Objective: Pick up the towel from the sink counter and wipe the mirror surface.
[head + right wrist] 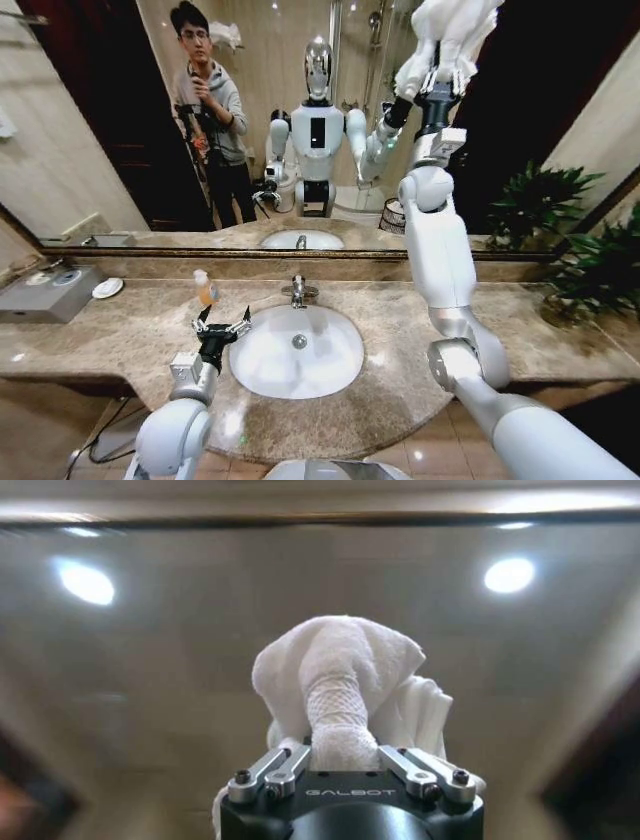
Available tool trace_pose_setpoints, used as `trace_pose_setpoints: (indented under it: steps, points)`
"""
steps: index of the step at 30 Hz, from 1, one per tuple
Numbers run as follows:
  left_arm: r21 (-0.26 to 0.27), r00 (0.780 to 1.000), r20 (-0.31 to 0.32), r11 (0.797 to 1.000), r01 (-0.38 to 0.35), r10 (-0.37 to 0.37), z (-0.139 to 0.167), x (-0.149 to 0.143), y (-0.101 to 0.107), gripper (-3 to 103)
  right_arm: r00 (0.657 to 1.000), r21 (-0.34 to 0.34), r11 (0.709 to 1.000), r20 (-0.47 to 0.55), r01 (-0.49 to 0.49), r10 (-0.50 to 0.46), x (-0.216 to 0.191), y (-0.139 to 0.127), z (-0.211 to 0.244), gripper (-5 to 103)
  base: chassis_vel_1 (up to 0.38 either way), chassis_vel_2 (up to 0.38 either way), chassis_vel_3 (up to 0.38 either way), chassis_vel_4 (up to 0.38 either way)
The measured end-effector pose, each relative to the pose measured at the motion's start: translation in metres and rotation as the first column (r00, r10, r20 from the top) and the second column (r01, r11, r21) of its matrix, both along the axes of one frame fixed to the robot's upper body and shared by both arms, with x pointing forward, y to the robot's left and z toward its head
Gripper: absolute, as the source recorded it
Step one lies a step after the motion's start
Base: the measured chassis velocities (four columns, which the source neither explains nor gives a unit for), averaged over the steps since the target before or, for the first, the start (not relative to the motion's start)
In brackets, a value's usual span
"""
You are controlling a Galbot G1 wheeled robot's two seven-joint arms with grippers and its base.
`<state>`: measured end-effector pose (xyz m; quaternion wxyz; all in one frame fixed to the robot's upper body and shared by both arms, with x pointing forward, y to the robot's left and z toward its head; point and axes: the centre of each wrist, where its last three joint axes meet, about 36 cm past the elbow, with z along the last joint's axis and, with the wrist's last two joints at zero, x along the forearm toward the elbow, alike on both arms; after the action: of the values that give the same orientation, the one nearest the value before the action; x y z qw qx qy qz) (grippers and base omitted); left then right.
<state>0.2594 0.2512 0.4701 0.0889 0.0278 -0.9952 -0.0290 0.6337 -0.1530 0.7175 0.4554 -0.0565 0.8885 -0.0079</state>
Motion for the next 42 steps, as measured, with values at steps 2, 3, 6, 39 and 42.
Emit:
trace_pose_setpoints:
  steps: [2,3,6,39,42]
  points:
    - [0.0,1.0,0.0,1.0,0.0,0.0,0.0,0.0,0.0,100,0.994,-0.068,0.992,0.029,-0.103,0.105,-0.009,0.031,-0.003,18,0.0,0.0,0.0,0.0]
    - [0.0,1.0,0.0,1.0,0.0,0.0,0.0,0.0,0.0,100,0.994,-0.068,0.992,0.029,-0.103,0.105,-0.009,0.031,-0.003,18,0.0,0.0,0.0,0.0]
    - [0.0,1.0,0.0,1.0,0.0,0.0,0.0,0.0,0.0,100,0.966,-0.18,0.955,0.062,-0.237,0.251,-0.026,0.07,-0.021,18,0.0,0.0,0.0,0.0]
    - [0.001,1.0,0.0,1.0,0.0,0.0,0.0,0.0,0.0,100,0.984,-0.115,0.979,0.042,-0.168,0.174,-0.033,0.043,-0.014,18,0.07,0.063,-0.063,-0.059]
    - [0.001,1.0,0.0,1.0,0.0,0.0,0.0,0.0,0.0,100,0.99,-0.082,0.987,0.027,-0.139,0.142,-0.024,0.056,-0.005,18,0.091,0.074,-0.045,-0.078]
